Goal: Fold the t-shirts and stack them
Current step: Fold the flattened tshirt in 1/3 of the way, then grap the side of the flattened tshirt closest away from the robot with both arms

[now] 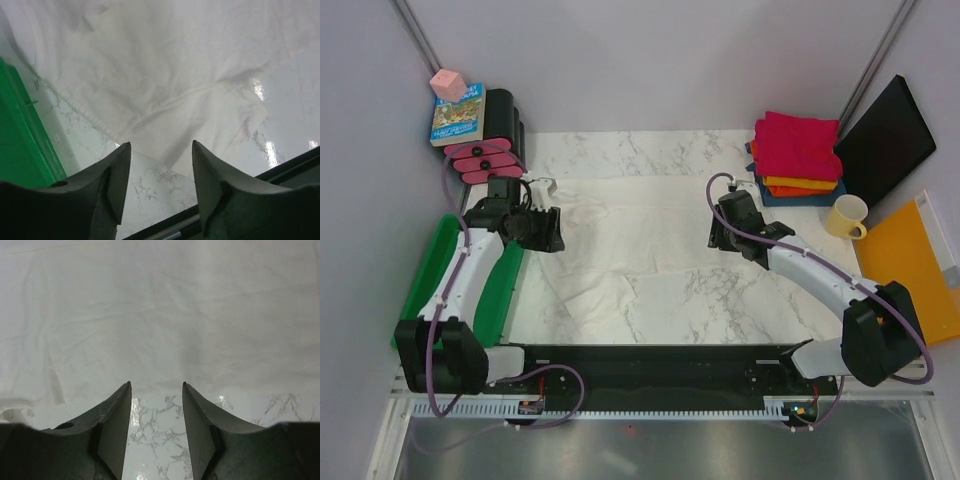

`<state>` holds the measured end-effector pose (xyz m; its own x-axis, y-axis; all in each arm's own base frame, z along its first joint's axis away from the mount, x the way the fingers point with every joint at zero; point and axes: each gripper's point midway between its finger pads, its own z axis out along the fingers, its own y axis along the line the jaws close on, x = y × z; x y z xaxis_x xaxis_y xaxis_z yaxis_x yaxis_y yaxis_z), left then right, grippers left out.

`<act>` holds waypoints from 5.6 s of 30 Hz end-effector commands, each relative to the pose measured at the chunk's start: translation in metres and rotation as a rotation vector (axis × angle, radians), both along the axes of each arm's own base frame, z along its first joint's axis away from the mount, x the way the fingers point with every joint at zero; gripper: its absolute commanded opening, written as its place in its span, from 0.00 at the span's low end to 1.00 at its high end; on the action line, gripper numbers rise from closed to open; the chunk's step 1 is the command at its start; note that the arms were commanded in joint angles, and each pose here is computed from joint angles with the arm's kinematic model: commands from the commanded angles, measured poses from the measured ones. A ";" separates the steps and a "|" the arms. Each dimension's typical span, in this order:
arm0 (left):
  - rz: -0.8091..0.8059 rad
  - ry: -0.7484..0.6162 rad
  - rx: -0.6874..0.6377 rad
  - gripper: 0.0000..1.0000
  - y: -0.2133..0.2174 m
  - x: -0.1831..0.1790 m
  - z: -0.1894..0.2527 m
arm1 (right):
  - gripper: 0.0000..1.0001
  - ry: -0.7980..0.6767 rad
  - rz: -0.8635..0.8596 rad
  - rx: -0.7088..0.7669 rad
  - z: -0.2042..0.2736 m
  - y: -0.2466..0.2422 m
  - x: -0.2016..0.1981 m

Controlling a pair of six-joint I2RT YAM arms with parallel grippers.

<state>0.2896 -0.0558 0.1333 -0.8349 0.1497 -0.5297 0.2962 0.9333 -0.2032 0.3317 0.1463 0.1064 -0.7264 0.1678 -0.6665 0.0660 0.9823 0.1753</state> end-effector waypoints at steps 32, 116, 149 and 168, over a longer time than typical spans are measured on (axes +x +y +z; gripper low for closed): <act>-0.069 0.172 0.204 0.44 -0.009 0.079 -0.125 | 0.45 0.050 -0.035 -0.167 -0.064 0.036 0.093; 0.299 -0.937 0.014 1.00 0.035 0.083 -0.028 | 0.82 -0.599 -0.286 -0.343 0.171 -0.074 -0.007; 0.479 -0.475 0.259 1.00 -0.005 0.086 0.006 | 0.98 -0.475 -0.174 -0.210 0.142 -0.045 -0.012; 0.719 0.055 -0.023 0.78 -0.055 -0.074 -0.070 | 0.92 -0.426 -0.095 -0.160 0.116 -0.026 -0.011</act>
